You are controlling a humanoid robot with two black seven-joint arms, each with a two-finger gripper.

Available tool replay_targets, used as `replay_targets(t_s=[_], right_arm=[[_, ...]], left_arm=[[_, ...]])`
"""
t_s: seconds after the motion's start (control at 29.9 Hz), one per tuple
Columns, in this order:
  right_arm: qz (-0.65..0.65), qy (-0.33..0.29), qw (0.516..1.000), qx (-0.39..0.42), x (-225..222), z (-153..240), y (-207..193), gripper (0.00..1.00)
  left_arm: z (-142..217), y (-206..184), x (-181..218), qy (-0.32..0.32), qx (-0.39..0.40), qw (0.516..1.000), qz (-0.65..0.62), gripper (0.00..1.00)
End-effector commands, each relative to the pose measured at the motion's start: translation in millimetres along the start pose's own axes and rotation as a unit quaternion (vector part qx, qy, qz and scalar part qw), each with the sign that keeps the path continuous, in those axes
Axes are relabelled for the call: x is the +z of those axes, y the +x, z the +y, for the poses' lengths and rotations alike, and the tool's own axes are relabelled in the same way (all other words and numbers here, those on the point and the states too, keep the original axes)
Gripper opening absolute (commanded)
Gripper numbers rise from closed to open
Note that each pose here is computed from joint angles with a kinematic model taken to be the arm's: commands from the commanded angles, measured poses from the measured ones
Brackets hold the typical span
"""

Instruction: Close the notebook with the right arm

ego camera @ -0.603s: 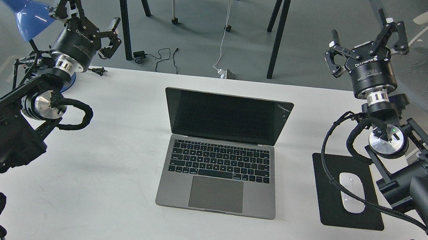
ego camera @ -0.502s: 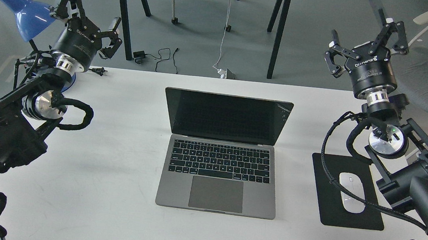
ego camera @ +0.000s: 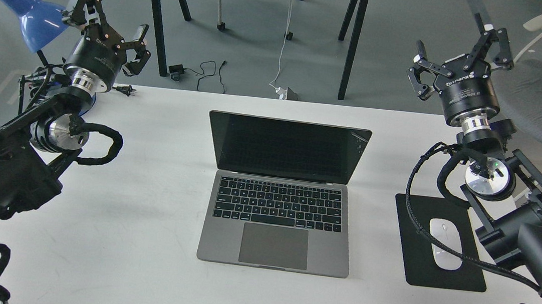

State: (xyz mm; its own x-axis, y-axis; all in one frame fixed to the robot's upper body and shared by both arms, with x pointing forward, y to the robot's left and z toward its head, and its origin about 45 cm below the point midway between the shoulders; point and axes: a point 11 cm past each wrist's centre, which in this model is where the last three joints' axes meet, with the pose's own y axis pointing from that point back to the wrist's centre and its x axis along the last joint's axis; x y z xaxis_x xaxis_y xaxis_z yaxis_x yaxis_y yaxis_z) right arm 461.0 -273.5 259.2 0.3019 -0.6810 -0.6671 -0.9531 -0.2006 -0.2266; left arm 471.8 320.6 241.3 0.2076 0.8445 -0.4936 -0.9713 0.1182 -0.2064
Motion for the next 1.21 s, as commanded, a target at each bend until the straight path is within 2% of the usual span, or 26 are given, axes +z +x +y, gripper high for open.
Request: replay_targets(t_s=[0.0, 0.23, 0.47, 0.9, 1.17], right_arm=[[0.039, -0.041, 0.998, -0.013, 10, -13, -17, 1.00], [0.158, -0.103, 0.980, -0.061, -1, -43, -52, 1.00], [0.277, -0.182, 0.939, -0.095, 5, -53, -67, 1.00], [0.480, -0.263, 0.824, -0.146, 21, -54, -64, 1.00], [0.528, -0.317, 0.772, -0.159, 38, -39, -48, 1.00]], left_arm=[[0, 0, 0, 0.000, 0.000, 1.000, 0.000, 1.00], [0, 0, 0, 0.000, 0.000, 1.000, 0.000, 1.00], [0, 0, 0, 0.001, -0.001, 1.000, -0.001, 1.00], [0, 0, 0, 0.000, 0.000, 1.000, 0.000, 1.00], [0, 0, 0, 0.000, 0.000, 1.000, 0.000, 1.00]])
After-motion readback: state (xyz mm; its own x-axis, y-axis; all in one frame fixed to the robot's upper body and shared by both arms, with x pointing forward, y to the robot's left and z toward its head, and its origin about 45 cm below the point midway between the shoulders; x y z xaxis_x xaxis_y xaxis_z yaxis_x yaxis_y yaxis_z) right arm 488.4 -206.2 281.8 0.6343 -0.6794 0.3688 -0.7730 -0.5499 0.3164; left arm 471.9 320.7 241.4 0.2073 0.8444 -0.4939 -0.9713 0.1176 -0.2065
